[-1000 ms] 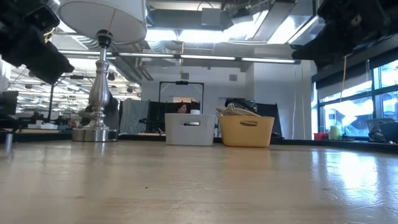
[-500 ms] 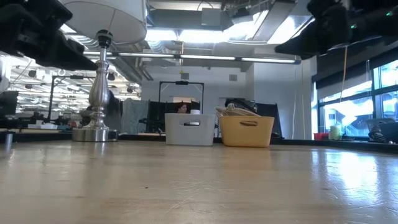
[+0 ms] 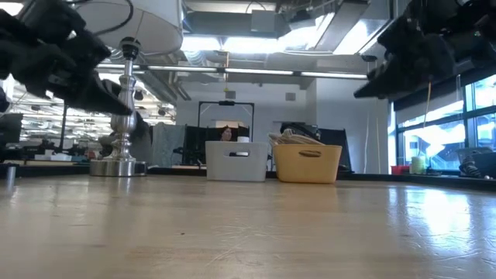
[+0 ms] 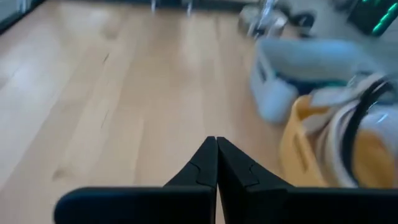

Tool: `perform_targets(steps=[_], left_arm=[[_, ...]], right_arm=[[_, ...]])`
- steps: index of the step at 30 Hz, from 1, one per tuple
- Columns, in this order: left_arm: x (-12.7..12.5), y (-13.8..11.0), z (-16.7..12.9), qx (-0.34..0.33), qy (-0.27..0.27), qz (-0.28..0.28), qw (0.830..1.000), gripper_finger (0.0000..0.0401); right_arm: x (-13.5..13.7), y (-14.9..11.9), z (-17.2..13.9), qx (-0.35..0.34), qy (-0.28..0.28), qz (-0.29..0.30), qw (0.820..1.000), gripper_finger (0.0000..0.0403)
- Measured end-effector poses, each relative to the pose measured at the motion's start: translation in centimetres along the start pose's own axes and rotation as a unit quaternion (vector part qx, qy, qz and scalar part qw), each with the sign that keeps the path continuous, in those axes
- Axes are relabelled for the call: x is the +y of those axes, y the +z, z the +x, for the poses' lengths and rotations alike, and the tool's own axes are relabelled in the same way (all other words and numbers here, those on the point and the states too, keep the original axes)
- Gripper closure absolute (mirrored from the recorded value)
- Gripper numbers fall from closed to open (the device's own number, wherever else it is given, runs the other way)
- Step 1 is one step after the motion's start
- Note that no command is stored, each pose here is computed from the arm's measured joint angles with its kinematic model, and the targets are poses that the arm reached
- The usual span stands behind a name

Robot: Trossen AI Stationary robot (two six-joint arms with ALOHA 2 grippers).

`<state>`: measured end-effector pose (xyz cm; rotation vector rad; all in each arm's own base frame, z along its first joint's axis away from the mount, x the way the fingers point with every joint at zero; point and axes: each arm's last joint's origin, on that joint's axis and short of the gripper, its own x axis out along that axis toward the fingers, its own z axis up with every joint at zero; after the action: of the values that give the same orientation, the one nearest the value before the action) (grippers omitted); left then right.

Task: Pick & Place USB Port
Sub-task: Return to Home Position

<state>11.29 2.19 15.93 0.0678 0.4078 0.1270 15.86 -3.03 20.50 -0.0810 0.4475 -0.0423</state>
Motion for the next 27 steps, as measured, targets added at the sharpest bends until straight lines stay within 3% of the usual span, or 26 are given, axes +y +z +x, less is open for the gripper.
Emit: perform_targets(steps=[8, 19, 27], left_arm=[[0.0, -1.9, 0.7, 0.002, 0.009, -0.031, 0.999, 0.0399], [0.3, -2.3, 1.2, -0.017, 0.034, -0.02, 0.999, 0.0399], [0.7, -2.2, 1.2, -0.019, 0.046, -0.014, 0.999, 0.0398]], right_arm=[[0.6, -2.4, 0.4, 0.051, -0.002, 0.0, 0.999, 0.0402], [0.9, -5.5, 1.1, -0.081, -0.033, -0.003, 0.996, 0.0403], [1.2, -7.1, 1.1, -0.078, -0.033, -0.005, 0.996, 0.0403]])
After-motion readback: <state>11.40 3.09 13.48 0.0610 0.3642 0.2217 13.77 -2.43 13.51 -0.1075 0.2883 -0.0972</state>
